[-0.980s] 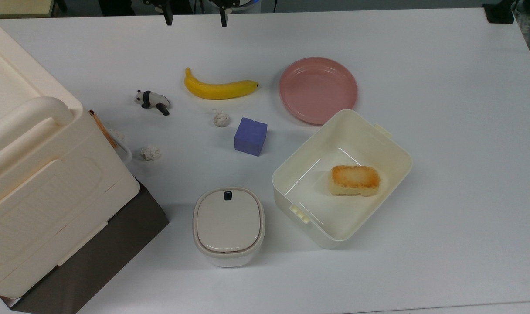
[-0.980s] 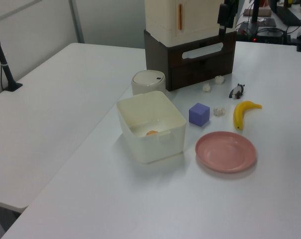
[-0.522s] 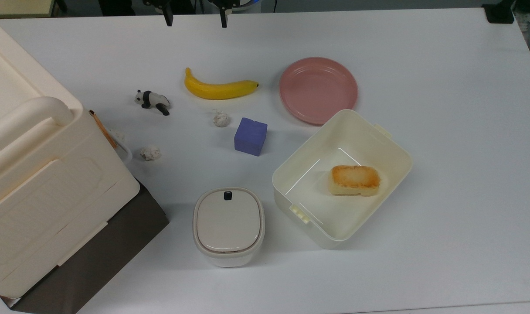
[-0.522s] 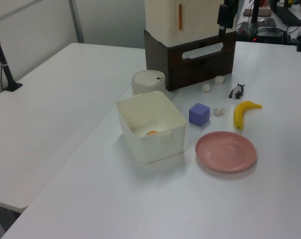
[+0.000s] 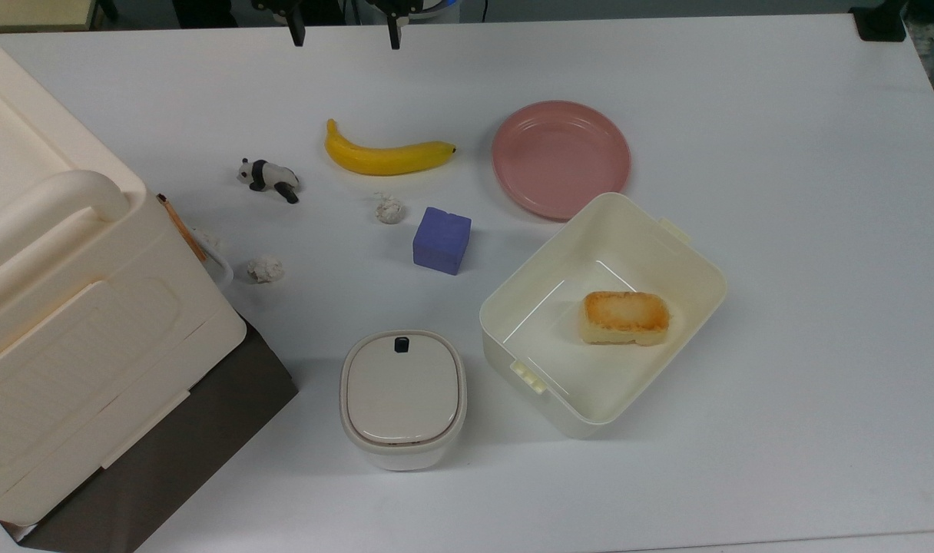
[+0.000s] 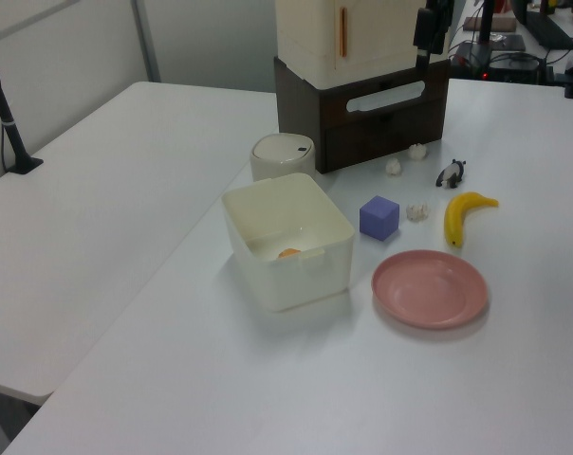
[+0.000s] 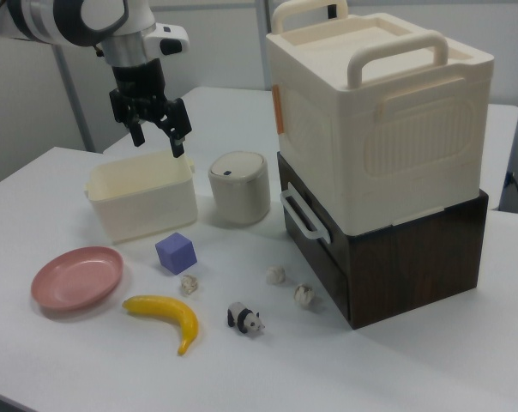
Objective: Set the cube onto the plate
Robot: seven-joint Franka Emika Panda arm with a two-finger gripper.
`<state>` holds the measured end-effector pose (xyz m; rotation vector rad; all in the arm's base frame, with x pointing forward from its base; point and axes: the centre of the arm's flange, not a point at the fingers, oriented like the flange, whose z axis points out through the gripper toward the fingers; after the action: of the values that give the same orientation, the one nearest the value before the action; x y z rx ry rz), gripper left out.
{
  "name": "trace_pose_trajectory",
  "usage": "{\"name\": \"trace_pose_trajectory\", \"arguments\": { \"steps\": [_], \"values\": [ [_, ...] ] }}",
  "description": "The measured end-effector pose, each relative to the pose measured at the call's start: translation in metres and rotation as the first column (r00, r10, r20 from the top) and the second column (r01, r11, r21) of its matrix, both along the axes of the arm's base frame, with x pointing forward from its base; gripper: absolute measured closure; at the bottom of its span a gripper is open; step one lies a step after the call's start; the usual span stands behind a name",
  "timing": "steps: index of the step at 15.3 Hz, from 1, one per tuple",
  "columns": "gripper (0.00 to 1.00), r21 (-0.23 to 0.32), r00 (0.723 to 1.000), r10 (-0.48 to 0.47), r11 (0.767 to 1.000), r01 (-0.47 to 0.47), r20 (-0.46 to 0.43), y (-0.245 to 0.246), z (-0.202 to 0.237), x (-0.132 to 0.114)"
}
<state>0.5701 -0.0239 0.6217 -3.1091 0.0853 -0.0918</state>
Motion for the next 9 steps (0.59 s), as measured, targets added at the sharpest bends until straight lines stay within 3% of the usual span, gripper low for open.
{"name": "trace_pose_trajectory", "arguments": {
  "steps": [9],
  "values": [
    [0.0, -0.013, 0.999, 0.003, 1.0, -0.004, -0.055, 0.0, 0.023, -0.014]
  ]
}}
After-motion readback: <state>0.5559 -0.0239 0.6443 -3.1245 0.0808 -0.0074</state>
